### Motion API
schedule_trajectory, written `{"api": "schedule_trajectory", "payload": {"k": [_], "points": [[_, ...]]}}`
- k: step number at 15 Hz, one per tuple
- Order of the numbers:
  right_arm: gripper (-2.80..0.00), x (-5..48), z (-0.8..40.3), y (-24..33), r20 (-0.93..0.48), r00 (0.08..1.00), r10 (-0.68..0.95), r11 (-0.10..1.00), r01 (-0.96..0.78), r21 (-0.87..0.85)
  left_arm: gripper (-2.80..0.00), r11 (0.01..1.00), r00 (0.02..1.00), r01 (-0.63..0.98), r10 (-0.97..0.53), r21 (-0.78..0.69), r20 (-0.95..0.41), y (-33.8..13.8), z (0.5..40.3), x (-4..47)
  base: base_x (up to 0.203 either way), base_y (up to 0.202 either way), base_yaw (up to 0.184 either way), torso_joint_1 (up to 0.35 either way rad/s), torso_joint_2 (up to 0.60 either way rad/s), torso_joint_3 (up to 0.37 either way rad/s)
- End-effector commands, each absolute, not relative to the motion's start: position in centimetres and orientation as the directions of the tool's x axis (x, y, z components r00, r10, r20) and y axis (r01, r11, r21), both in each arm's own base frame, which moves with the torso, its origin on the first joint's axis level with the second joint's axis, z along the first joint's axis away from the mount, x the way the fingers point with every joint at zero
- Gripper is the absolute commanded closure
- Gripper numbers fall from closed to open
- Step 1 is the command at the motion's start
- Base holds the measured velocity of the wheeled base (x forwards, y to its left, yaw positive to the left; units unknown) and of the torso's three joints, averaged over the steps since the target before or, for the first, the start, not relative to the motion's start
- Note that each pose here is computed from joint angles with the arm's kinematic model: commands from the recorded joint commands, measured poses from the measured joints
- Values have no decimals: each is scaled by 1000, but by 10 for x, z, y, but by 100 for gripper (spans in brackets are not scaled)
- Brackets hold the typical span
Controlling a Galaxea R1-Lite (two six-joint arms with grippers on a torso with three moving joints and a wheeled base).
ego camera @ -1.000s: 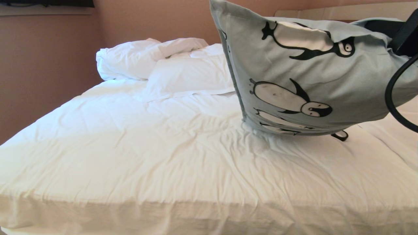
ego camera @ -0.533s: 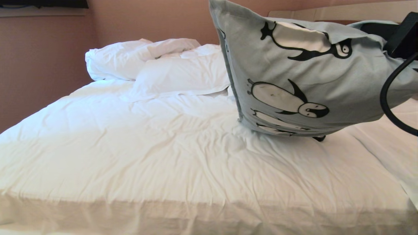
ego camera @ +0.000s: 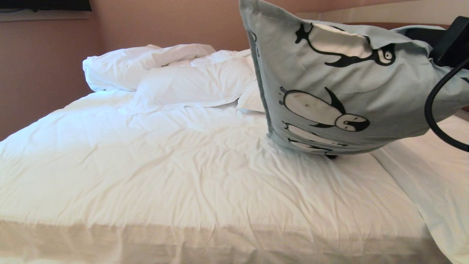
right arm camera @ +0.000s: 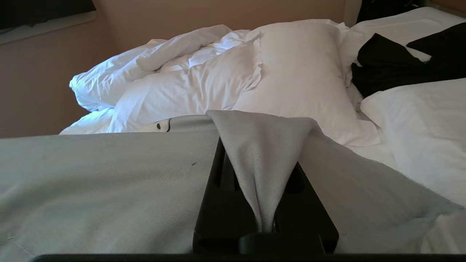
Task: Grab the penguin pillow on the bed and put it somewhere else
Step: Move to the head of the bed
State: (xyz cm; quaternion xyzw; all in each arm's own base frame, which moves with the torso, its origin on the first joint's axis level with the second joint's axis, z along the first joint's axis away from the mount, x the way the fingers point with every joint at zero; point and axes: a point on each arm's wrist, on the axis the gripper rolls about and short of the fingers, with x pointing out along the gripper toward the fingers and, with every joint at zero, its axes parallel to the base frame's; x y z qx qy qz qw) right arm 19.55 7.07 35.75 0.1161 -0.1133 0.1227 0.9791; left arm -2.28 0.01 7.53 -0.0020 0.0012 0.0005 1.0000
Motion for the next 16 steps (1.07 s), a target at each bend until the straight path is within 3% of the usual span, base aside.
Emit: {"api": "schedule_trajectory", "payload": {"k": [1,8,16], "points": [[0,196,357,71,250,944,216,942,-269,200,0,1000,1000,-2,2,-5,-3,0,75,-23,0,0,0,0,0,0],[0,196,360,70,258,944,204,945,-259,201,0,1000,1000,-2,2,-5,-3,0,75,-23,0,0,0,0,0,0],[0,226,409,31,380,925,-4,994,-39,104,0,1000,1000,-2,2,-5,-4,0,75,-23,0,0,0,0,0,0]]}}
